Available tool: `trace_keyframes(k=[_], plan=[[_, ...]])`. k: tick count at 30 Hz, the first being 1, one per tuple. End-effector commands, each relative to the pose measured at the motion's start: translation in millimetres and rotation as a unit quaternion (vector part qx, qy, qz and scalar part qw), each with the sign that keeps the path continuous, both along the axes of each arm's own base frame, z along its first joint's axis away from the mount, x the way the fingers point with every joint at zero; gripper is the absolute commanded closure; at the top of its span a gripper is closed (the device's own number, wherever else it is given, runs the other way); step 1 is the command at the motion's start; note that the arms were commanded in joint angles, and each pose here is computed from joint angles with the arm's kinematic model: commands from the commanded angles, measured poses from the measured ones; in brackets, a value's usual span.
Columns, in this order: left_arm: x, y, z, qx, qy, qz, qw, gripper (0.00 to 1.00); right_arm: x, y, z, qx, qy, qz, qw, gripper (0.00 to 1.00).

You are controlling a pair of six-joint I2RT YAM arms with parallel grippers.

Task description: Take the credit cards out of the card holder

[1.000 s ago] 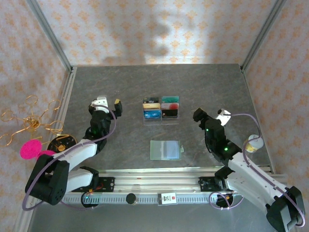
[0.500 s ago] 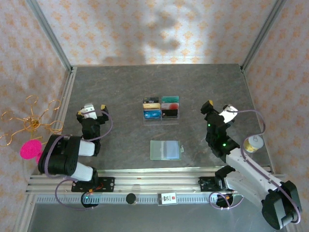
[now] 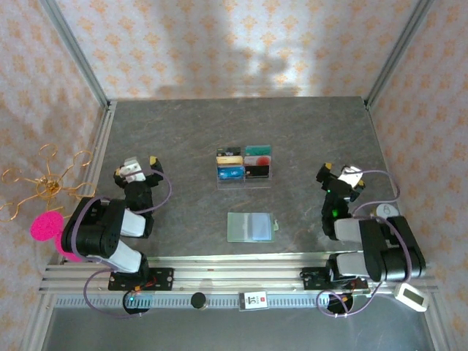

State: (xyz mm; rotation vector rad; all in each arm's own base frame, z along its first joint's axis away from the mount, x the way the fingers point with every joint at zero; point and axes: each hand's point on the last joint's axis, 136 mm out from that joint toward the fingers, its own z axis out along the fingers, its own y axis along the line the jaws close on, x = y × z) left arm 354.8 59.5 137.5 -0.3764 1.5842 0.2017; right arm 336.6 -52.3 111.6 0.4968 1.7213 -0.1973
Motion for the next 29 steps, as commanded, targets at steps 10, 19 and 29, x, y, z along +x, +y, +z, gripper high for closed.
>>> trace_keyframes(k=[10,19,29], plan=[[7.7,-6.8,-1.1,0.008,0.010,-0.014,1.000,0.01,25.4,12.8,17.9,-0.007,-0.062,0.049,0.997,0.00],[7.8,-6.4,-1.6,0.007,0.012,-0.014,1.000,0.01,26.8,13.1,16.9,-0.007,-0.055,0.050,0.997,0.00],[7.9,-6.8,-0.8,0.008,0.010,-0.015,1.000,0.01,26.4,13.1,15.8,-0.006,-0.053,0.050,0.997,0.00]])
